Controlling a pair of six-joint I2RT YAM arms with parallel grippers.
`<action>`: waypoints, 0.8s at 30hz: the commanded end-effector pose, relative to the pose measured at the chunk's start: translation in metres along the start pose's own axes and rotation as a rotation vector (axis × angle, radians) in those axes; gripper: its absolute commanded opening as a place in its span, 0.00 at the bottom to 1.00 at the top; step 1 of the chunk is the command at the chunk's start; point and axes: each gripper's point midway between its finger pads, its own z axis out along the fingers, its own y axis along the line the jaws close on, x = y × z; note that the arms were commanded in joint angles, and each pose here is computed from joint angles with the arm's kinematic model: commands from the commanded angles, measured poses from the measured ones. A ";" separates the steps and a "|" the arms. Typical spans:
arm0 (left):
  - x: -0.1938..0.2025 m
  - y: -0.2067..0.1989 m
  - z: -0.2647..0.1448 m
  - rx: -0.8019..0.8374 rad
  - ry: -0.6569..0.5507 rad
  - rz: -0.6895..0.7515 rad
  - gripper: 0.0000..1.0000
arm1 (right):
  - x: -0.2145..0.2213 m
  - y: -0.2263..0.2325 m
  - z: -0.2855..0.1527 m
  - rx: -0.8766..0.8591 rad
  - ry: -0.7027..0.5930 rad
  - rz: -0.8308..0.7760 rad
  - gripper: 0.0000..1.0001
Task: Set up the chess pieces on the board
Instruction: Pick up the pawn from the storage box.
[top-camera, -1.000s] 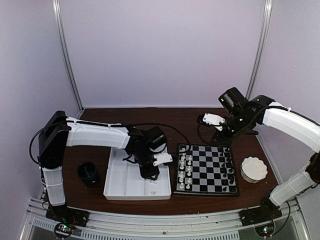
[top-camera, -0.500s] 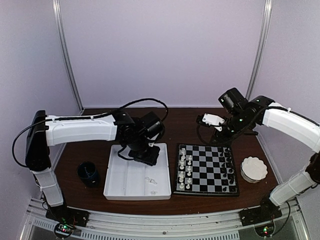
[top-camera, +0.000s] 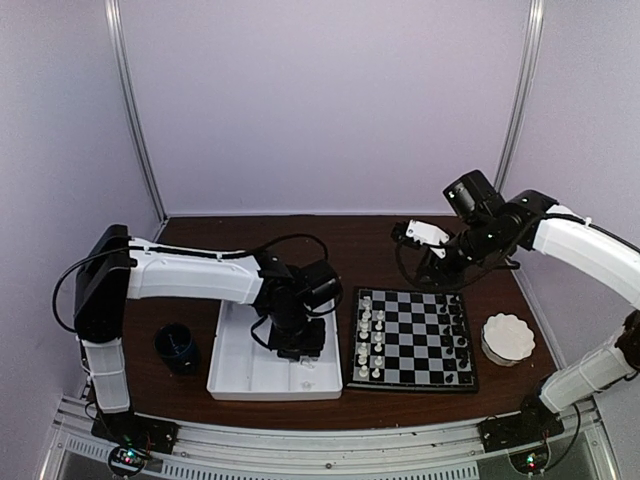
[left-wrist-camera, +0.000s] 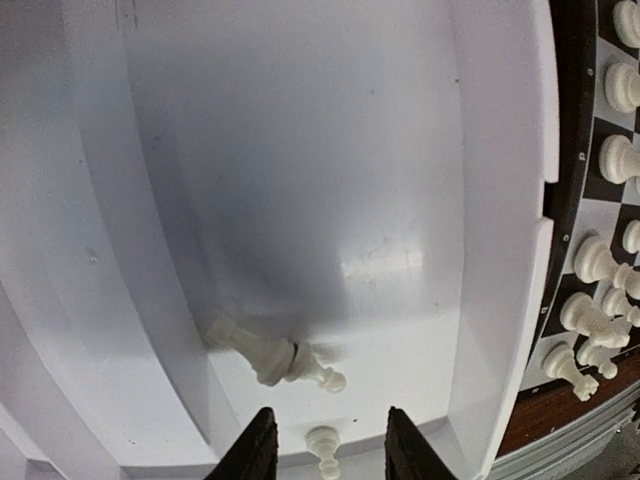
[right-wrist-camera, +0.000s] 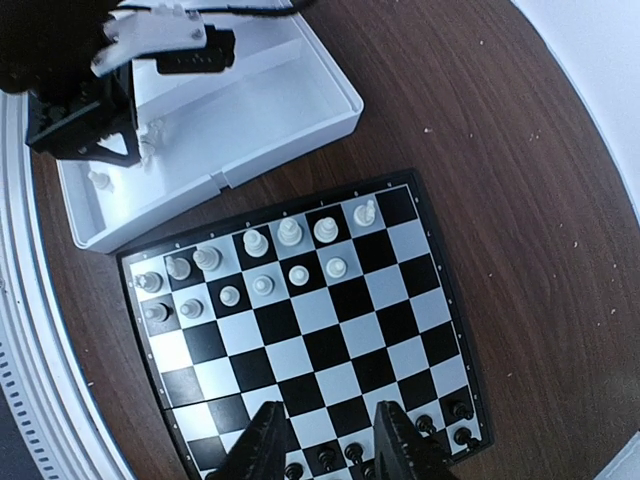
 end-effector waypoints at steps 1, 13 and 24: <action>-0.003 -0.007 0.011 -0.006 -0.012 -0.103 0.38 | -0.016 0.008 -0.023 -0.012 -0.123 -0.014 0.32; -0.011 -0.006 0.035 -0.096 0.010 -0.177 0.40 | -0.017 0.024 -0.042 -0.016 -0.194 -0.053 0.33; -0.040 0.026 0.046 -0.221 -0.084 -0.133 0.38 | -0.014 0.031 -0.042 -0.002 -0.192 -0.081 0.33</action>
